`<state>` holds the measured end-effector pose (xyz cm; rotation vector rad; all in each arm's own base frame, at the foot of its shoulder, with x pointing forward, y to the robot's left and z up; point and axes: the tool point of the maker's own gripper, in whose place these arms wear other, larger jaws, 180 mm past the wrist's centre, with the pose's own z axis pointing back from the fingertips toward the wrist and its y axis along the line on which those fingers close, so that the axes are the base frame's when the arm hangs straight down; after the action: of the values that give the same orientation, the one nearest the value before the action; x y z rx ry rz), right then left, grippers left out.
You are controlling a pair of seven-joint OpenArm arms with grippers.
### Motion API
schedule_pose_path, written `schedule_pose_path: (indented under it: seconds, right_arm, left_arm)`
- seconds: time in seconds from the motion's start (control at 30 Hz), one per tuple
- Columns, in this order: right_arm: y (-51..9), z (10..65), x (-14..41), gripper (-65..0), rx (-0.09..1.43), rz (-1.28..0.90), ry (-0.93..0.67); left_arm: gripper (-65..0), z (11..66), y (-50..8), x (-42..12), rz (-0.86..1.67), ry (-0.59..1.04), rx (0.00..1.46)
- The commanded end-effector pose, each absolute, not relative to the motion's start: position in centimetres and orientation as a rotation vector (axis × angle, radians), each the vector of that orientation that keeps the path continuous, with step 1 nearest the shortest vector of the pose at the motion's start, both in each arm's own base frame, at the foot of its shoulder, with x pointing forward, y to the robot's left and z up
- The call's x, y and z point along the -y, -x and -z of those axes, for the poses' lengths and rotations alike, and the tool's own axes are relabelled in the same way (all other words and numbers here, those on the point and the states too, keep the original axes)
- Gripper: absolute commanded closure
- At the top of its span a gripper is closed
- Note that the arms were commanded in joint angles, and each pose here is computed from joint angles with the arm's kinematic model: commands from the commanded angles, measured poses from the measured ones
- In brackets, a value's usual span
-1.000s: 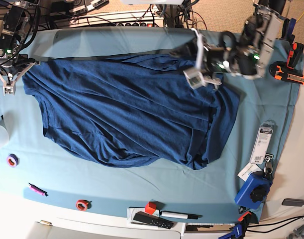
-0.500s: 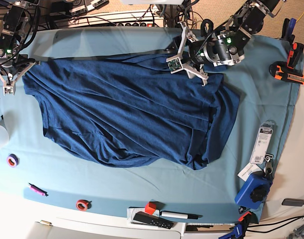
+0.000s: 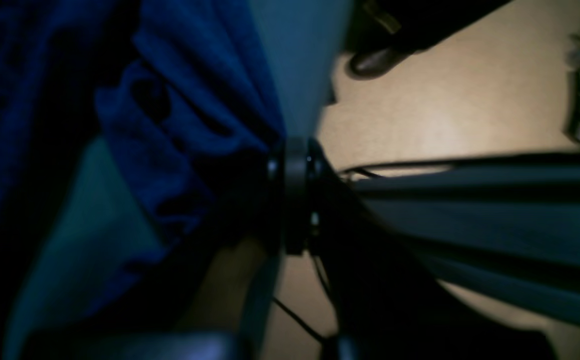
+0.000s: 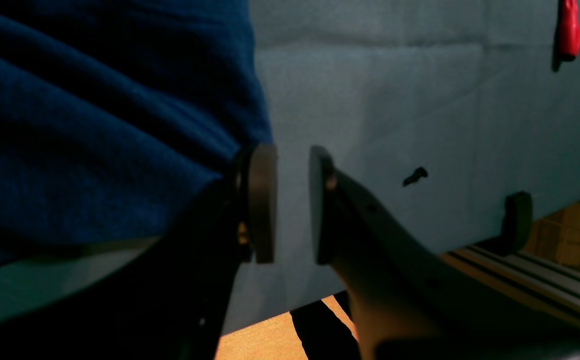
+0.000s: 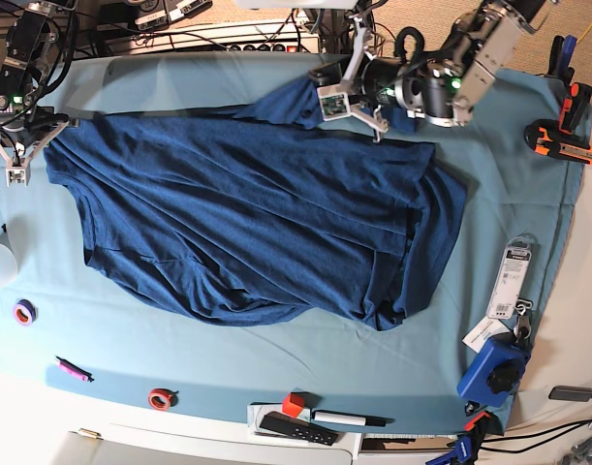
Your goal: Layout the t-shirt on the table in an organized manner, then fold the t-shirt properly
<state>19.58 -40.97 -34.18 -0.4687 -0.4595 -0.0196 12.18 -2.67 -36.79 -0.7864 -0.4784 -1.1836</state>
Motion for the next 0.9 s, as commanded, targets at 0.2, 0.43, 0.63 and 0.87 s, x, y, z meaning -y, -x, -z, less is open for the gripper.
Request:
schedule_pose_path:
  seconds: [0.2,0.43,0.63,0.87]
  right_arm:
    - [-20.5,32.6,41.7,-12.3,0.507,0.010,0.507]
    - [-20.5,32.6,41.7,-12.3,0.510,0.010,0.508]
    - [-20.6,32.5,41.7,-12.3,0.514,0.009,0.508]
    - [-21.0,32.3,41.8,-12.3,0.542,0.011,0.511]
  left_arm:
    - [0.0,32.1,-10.4,4.2,1.224,0.936,0.509]
    - [0.0,27.9,-7.3,4.8,1.321,1.067,0.483]
    - [0.0,26.4,-5.1,4.6,1.365,1.167,0.413]
    - [0.0,23.0,-3.2,5.0,1.318,1.403,0.389]
